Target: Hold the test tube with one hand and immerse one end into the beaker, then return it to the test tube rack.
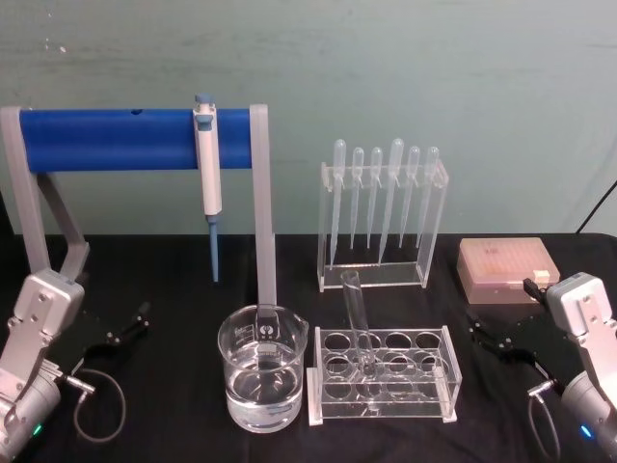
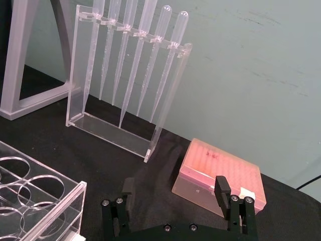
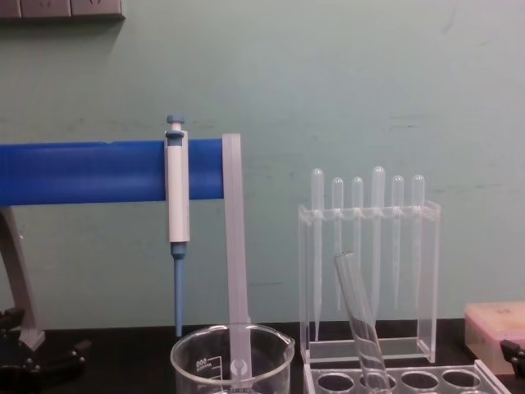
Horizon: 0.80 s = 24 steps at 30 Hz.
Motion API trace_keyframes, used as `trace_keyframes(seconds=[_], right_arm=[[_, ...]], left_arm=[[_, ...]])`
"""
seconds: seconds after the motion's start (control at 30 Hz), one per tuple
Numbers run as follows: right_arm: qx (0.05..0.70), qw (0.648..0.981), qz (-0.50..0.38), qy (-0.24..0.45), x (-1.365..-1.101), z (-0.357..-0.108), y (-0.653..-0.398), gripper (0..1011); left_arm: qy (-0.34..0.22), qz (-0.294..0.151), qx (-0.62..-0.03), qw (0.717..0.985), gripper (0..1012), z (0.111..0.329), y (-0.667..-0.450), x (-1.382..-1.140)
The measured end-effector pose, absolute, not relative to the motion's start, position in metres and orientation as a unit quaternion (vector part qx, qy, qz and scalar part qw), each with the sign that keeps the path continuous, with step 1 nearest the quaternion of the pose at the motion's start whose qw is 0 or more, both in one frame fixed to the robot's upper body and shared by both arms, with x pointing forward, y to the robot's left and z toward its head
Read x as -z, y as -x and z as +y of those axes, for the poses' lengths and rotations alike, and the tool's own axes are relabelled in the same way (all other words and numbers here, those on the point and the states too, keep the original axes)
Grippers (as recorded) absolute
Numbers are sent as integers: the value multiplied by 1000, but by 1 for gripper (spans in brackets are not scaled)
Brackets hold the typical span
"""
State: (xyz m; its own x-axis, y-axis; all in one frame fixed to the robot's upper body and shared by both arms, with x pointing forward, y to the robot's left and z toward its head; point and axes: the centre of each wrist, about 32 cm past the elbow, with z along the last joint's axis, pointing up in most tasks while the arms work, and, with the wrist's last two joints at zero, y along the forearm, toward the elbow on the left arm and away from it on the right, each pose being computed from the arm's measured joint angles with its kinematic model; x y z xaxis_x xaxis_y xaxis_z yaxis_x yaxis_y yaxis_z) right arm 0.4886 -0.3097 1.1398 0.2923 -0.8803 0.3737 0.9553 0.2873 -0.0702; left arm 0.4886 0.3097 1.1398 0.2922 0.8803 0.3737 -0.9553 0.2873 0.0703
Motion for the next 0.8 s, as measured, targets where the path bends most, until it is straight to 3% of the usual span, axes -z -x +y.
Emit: trace_keyframes(seconds=[0.57, 0.8], right_arm=[[580, 791, -133, 141, -1140, -310, -488, 1003], [578, 793, -144, 130, -1147, -317, -466, 1003]], left_arm=[[-142, -132, -580, 791, 1000, 310, -489, -1140], [-142, -132, -580, 791, 1000, 310, -489, -1140]])
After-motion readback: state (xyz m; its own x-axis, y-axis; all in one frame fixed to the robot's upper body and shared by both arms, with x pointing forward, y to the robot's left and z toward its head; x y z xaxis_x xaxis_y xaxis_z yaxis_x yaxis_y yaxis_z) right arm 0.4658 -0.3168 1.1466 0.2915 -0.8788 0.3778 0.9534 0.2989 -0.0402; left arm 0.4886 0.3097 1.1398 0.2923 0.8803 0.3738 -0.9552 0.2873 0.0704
